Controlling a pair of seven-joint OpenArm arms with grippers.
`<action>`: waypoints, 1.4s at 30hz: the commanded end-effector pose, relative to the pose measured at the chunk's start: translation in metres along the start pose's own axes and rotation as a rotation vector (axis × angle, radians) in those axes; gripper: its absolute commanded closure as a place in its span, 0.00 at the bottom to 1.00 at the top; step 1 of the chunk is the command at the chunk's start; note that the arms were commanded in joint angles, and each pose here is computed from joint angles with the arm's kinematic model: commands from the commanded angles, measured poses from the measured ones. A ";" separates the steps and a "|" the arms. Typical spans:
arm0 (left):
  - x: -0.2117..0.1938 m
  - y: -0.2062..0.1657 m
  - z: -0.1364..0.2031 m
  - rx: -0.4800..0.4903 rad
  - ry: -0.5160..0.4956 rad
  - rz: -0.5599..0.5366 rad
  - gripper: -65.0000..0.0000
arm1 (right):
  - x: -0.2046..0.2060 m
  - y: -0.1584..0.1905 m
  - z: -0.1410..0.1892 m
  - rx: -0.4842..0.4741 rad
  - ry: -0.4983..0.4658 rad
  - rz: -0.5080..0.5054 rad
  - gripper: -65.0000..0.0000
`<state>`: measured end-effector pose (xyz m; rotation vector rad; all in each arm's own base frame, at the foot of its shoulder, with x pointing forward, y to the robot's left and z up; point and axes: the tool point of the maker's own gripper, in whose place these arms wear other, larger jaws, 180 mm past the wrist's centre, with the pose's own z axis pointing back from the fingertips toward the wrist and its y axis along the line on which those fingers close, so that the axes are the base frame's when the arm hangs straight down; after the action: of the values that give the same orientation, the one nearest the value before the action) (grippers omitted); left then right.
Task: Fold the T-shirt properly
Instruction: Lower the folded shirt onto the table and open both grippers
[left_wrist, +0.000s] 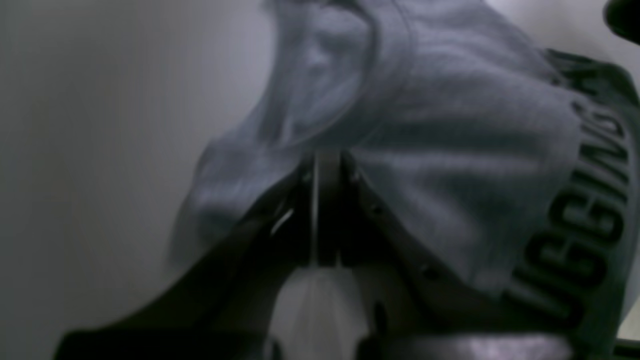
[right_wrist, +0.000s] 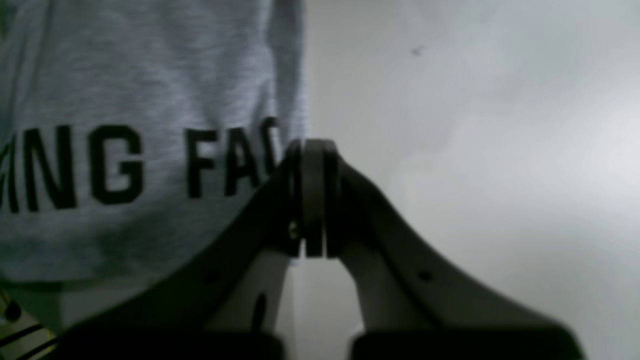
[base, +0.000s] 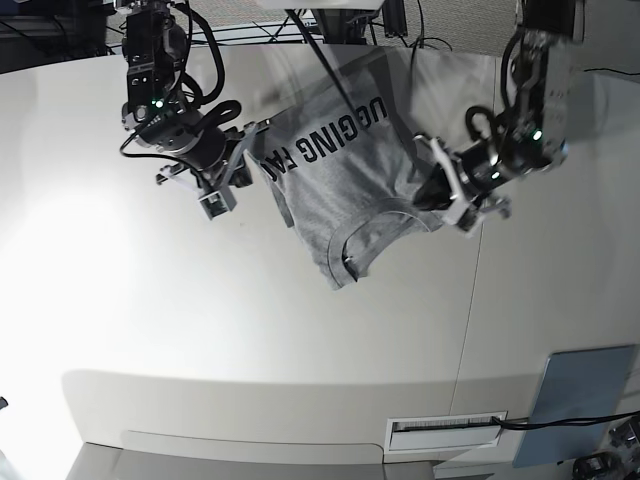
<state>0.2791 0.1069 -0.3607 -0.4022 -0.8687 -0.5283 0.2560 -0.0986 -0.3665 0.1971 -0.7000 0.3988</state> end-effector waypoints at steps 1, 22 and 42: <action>0.003 0.001 0.007 0.007 -0.022 0.003 0.98 | 0.010 -0.005 0.002 -0.009 -0.042 -0.002 1.00; -0.017 0.040 -0.039 0.133 -0.033 0.175 0.98 | -0.040 0.069 -0.020 0.159 0.124 0.082 1.00; 0.017 0.055 -0.004 0.147 -0.124 0.120 1.00 | -0.021 0.020 0.023 -0.015 0.018 -0.013 1.00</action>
<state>0.3152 0.1429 -0.3699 -0.3504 -0.9395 -0.3254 0.2166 -0.0966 -0.3704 0.1701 -0.6521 0.3796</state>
